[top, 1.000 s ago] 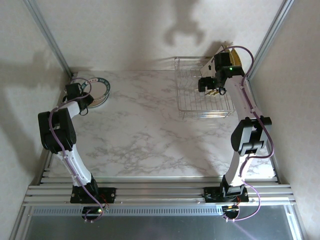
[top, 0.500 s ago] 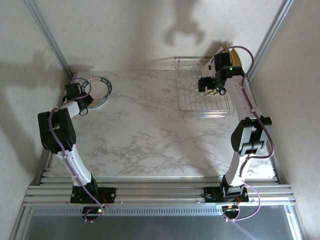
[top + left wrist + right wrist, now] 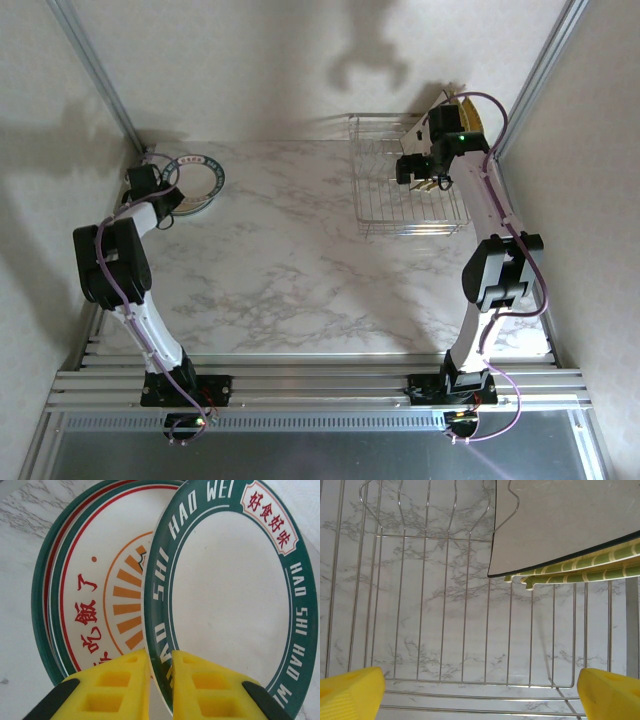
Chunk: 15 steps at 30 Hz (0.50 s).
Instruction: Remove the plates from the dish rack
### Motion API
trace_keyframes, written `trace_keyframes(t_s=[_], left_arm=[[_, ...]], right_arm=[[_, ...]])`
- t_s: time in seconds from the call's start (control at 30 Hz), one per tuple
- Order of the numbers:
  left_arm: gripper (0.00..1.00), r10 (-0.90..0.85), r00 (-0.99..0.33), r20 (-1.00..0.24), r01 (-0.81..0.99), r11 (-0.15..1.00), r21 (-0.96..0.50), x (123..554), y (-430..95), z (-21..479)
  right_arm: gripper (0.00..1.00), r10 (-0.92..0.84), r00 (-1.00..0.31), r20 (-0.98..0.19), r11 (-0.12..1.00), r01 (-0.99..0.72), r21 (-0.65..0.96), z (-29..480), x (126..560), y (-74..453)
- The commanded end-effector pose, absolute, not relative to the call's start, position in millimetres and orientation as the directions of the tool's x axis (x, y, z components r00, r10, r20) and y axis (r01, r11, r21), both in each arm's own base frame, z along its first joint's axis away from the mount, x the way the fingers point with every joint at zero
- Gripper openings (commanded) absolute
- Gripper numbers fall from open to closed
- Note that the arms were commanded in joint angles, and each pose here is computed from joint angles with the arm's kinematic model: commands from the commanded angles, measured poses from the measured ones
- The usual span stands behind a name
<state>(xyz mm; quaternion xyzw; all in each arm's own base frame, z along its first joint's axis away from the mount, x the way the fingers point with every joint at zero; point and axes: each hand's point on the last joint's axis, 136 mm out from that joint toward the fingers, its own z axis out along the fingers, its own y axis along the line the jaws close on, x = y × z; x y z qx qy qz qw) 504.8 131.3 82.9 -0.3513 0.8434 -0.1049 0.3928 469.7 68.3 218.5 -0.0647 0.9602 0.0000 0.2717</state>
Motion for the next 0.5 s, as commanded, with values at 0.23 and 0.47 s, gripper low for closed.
trace_keyframes(t_s=[0.23, 0.47], left_arm=[[0.18, -0.685, -0.385, -0.618, -0.528, 0.713, -0.462, 495.5, 149.2, 107.5], [0.18, -0.691, -0.377, -0.617, -0.546, 0.704, -0.454, 484.6, 159.9, 104.0]], right_arm=[[0.99, -0.136, -0.825, -0.549, 0.989, -0.145, -0.028, 230.1, 467.1, 74.1], [0.99, -0.14, -0.825, -0.548, 0.988, -0.149, -0.028, 230.8, 466.6, 76.5]])
